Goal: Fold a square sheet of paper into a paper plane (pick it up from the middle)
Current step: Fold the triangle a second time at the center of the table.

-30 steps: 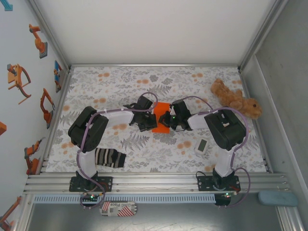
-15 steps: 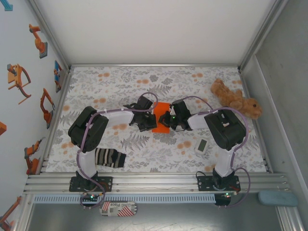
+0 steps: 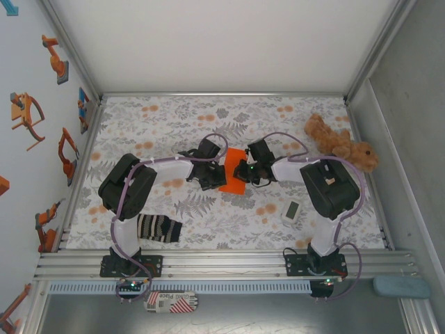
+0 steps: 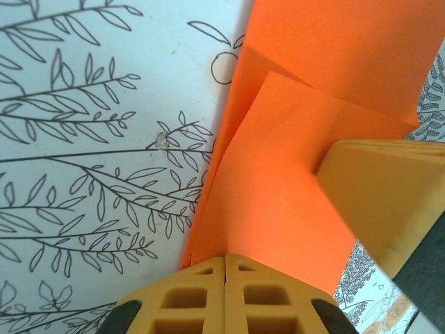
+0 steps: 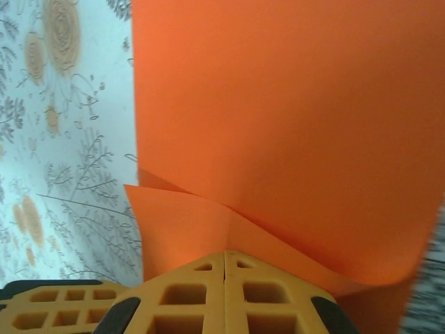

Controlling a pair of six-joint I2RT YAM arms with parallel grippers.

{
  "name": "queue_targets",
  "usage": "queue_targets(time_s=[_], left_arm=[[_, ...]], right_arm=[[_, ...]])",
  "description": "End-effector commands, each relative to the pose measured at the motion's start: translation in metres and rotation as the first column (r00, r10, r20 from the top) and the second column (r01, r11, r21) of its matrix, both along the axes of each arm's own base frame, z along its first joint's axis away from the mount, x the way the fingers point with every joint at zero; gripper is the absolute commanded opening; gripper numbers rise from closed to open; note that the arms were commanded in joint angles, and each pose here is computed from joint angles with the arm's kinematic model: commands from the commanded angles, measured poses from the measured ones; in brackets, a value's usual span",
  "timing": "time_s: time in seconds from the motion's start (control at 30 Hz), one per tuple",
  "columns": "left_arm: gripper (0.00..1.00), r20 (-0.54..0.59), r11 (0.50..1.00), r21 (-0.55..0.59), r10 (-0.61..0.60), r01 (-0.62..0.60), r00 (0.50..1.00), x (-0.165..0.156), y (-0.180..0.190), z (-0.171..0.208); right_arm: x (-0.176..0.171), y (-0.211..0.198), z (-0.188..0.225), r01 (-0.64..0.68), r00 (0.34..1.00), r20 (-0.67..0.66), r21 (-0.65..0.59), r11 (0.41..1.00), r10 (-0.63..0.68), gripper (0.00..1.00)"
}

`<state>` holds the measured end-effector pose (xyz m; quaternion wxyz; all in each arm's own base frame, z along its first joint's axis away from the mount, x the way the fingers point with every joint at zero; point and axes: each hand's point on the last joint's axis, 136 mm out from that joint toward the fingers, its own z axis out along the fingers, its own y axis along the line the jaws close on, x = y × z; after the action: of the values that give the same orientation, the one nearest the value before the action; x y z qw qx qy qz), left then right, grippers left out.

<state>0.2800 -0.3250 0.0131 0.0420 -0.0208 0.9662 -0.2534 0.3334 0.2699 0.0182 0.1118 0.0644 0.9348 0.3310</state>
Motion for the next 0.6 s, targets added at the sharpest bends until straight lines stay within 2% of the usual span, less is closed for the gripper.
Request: queue_targets(time_s=[0.0, 0.3, 0.4, 0.57], left_arm=[[0.0, -0.102, 0.992, 0.123, 0.01, 0.002, 0.995, -0.022, 0.023, -0.028], [0.0, -0.096, 0.993, 0.117, 0.006, 0.005, 0.995, -0.019, 0.022, -0.023], [0.0, -0.044, 0.997, 0.076, -0.005, 0.008, 0.999, -0.006, 0.014, -0.002], [0.07, 0.064, 0.998, -0.057, -0.012, 0.015, 0.998, 0.013, -0.01, 0.045]], right_arm=[[0.004, -0.022, -0.001, 0.006, 1.0, 0.011, -0.086, 0.996, -0.005, 0.0], [0.007, -0.035, -0.011, 0.023, 1.0, -0.015, -0.092, 0.995, -0.024, 0.0], [0.001, -0.037, -0.02, 0.018, 0.999, -0.042, -0.101, 0.995, -0.022, 0.0], [-0.004, -0.041, -0.031, 0.029, 0.996, -0.08, -0.12, 0.992, -0.039, 0.0]])
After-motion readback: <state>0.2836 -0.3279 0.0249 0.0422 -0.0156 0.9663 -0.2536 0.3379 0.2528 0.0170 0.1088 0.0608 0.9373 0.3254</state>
